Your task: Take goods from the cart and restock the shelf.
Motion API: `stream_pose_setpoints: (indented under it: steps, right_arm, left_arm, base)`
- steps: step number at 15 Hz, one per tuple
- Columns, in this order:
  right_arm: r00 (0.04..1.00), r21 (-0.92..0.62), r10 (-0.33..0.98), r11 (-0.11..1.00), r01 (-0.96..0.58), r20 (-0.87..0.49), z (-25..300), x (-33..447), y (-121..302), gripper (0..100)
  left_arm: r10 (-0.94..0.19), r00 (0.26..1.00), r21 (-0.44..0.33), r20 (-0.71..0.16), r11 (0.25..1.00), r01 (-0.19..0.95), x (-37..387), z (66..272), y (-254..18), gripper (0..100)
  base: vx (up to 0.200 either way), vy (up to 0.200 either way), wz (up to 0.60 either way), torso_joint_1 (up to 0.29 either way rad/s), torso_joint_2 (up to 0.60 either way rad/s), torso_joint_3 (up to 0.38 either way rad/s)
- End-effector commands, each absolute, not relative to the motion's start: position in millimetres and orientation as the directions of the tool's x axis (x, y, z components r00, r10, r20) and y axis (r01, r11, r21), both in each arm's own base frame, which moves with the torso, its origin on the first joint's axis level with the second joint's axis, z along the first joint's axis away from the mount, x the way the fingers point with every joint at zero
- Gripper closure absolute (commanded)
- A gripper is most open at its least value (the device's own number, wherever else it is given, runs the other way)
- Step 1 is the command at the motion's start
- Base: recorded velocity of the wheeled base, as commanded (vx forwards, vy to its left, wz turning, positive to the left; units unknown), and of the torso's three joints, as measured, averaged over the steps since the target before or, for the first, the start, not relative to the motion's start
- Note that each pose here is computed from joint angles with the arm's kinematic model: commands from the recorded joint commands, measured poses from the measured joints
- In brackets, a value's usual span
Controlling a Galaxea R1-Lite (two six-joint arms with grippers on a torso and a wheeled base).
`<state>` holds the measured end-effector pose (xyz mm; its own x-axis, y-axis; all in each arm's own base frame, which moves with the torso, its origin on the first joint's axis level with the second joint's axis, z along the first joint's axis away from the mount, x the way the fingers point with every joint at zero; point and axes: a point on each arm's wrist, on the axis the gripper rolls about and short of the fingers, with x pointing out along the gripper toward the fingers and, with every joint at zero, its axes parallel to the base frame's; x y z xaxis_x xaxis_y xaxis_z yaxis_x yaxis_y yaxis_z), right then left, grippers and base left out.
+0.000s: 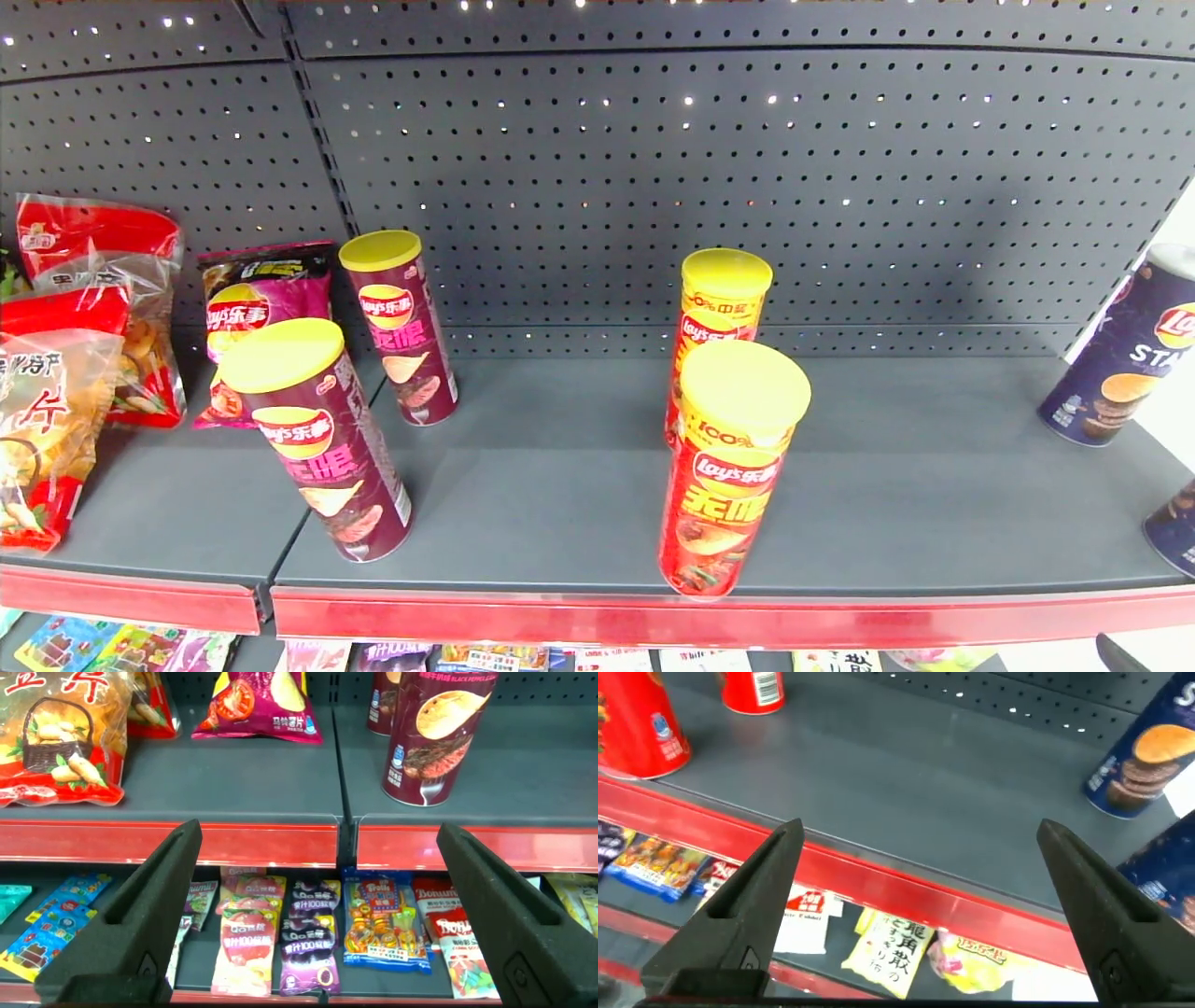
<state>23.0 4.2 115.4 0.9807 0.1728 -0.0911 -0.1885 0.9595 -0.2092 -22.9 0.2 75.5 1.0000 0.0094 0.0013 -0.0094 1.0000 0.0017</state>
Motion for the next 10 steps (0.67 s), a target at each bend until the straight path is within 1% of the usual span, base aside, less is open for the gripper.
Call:
stream_pose_setpoints:
  steps: [1, 3, 6, 10]
  right_arm:
    - [0.990, -0.209, 0.131, 0.968, -0.141, -0.059, 113.9, 17.8, 1.6, 0]
    - [0.992, -0.224, 0.114, 0.967, -0.125, -0.059, 113.1, 16.8, 1.0, 0]
    - [0.989, -0.244, 0.136, 0.959, -0.145, -0.054, 112.9, 16.3, 1.2, 0]
    - [0.996, -0.234, 0.090, 0.969, -0.085, 0.011, 113.5, 8.9, -1.5, 0]
  left_arm:
    - [0.009, 1.000, 0.002, 0.000, 1.000, -0.009, -22.8, 75.5, 0.2, 0]
    - [0.009, 1.000, 0.002, 0.000, 1.000, -0.009, -22.8, 75.5, 0.2, 0]
    - [0.009, 1.000, 0.002, 0.000, 1.000, -0.009, -22.8, 75.5, 0.2, 0]
    - [0.009, 1.000, 0.002, 0.000, 1.000, -0.009, -22.8, 75.5, 0.2, 0]
  base:
    - [0.000, 0.000, 0.00, 0.000, 0.00, 0.000]
    - [0.000, 0.000, 0.00, 0.000, 0.00, 0.000]
    - [0.000, 0.000, 0.00, 0.000, 0.00, 0.000]
    - [0.000, 0.000, 0.00, 0.000, 0.00, 0.000]
